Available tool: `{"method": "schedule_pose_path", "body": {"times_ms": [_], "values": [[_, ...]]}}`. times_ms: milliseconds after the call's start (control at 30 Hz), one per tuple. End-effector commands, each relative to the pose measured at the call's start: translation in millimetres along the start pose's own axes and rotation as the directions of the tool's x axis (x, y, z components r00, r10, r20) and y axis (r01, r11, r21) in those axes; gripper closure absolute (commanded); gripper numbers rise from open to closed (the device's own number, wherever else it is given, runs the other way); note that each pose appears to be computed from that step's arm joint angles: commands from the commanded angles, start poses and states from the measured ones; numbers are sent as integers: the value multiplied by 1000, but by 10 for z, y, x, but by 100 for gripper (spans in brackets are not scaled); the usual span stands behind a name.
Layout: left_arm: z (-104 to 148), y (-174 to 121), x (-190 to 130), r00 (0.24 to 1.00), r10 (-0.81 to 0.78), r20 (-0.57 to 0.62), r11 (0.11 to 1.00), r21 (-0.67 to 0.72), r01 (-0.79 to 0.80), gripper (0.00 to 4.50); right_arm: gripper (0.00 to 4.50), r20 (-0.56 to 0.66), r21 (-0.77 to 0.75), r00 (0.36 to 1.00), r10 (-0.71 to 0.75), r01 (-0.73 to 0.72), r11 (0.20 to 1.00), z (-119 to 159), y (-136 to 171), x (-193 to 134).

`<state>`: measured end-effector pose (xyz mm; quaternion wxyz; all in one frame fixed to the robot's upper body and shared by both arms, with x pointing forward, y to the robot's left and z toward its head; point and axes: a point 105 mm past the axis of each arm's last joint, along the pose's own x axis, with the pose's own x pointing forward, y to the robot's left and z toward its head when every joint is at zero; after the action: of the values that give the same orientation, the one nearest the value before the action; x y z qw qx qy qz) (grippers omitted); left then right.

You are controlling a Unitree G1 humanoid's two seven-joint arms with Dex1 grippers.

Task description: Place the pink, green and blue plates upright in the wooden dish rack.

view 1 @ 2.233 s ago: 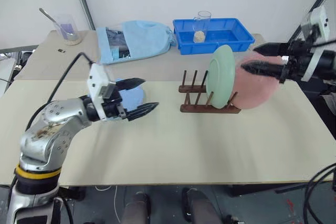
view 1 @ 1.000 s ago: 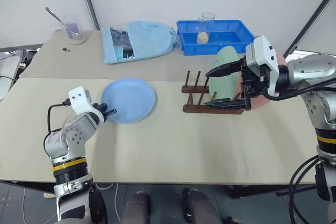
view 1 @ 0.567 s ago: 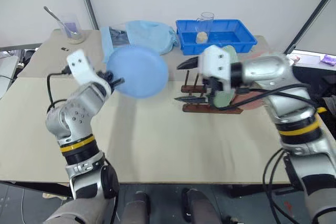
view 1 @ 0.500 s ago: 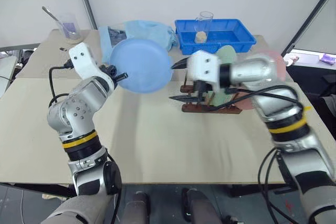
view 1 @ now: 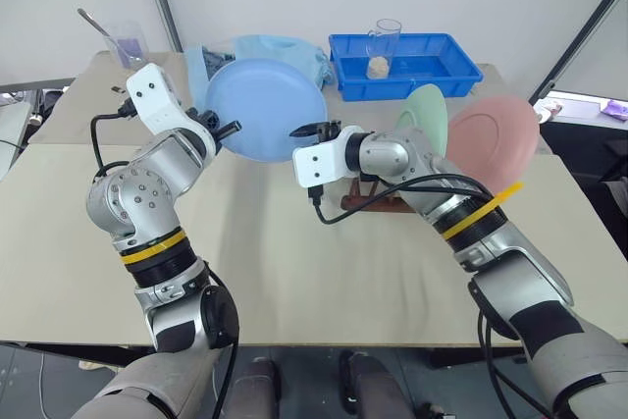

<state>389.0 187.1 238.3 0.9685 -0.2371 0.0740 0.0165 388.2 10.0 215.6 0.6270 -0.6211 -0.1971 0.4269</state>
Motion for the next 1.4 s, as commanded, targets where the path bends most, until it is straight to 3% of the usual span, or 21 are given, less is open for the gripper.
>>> {"method": "schedule_pose_path", "body": {"times_ms": [33,167,267,433,633,800,933,1000,1100,1167,1300,1400], "values": [[122,-69,-55,999,-31,32,999,-20,32,450,319,11,-31,998,-68,68,997,18,-127,-18],[73,-51,-59,1000,-31,3,999,-28,31,450,448,9,-46,997,-82,83,996,0,-139,2],[74,-61,-75,999,-54,-5,998,-37,54,450,448,5,-58,997,-75,76,995,-19,-121,10],[170,-75,-151,992,-127,3,990,-62,127,273,450,-6,-91,998,-63,62,994,-52,-95,6],[474,34,-286,978,-206,33,977,-49,208,7,450,-23,-116,999,-33,30,993,-115,-29,-3],[795,202,-457,949,-292,116,956,58,287,2,450,-29,-91,998,-50,48,995,-155,-50,-34],[957,616,-540,942,-270,197,927,318,199,2,450,50,57,983,-178,175,983,-23,-329,-160],[846,688,-547,943,-295,154,845,502,182,2,450,103,222,964,-246,219,950,60,-458,-268],[443,640,-526,939,-344,-20,567,792,225,2,450,166,455,929,-330,224,862,140,-579,-465],[131,465,-570,887,-440,-139,448,822,351,2,450,197,588,900,-388,209,782,187,-640,-618],[-240,74,-707,742,-619,-257,337,767,546,2,450,221,781,860,-460,127,612,250,-687,-920],[-358,-142,-804,646,-711,-277,282,729,624,2,450,173,862,862,-477,102,496,205,-621,-1118]]}}
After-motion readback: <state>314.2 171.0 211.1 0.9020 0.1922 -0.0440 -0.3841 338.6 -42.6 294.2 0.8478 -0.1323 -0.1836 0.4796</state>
